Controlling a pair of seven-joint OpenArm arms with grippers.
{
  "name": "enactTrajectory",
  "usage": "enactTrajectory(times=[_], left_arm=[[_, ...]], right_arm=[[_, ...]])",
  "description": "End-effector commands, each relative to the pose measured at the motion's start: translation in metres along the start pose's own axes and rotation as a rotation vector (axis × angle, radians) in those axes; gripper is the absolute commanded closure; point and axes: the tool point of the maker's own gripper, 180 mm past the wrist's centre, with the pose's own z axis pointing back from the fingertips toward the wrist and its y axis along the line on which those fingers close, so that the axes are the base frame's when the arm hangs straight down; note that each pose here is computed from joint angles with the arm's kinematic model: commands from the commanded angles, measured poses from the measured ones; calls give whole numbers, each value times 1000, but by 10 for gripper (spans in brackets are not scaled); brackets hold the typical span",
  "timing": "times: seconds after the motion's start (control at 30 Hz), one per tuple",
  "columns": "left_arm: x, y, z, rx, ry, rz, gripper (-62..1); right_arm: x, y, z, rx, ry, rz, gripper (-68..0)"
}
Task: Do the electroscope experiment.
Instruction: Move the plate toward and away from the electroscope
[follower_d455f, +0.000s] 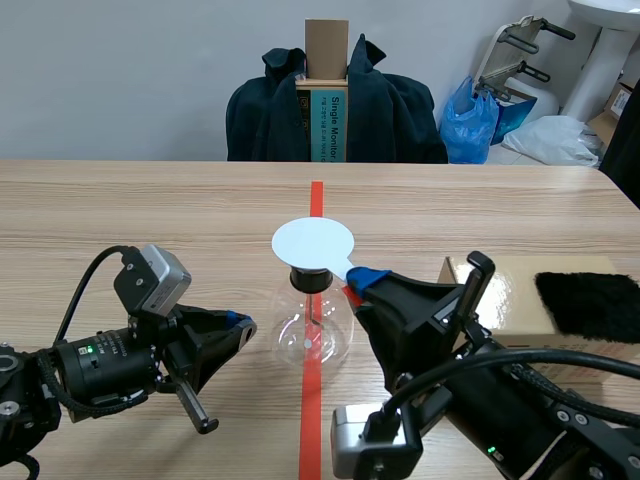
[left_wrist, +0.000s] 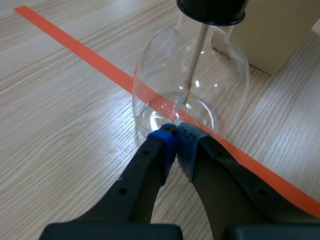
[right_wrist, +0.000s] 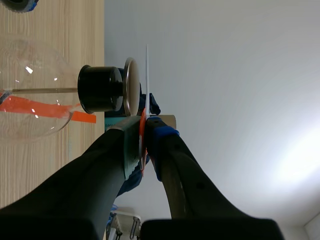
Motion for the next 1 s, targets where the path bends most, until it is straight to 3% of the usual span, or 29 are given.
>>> enactTrajectory(times=[0.0, 0.2, 0.63, 0.8, 0.97], left_arm=[[13, 0, -2, -3, -45, -2, -17], [13, 0, -2, -3, -45, -2, -17], [13, 0, -2, -3, -45, -2, -17], [13, 0, -2, -3, -45, -2, -17], [13, 0, -2, -3, -44, -2, -17]], right_arm=[[-7, -7, -2, -24, 20, 17, -7], [-24, -7, -1, -25, 115, 16, -7], [-71, -8, 11, -27, 381, 13, -7], [-77, -8, 14, -28, 420, 13, -7], [-73, -8, 12, -27, 397, 13, -7]])
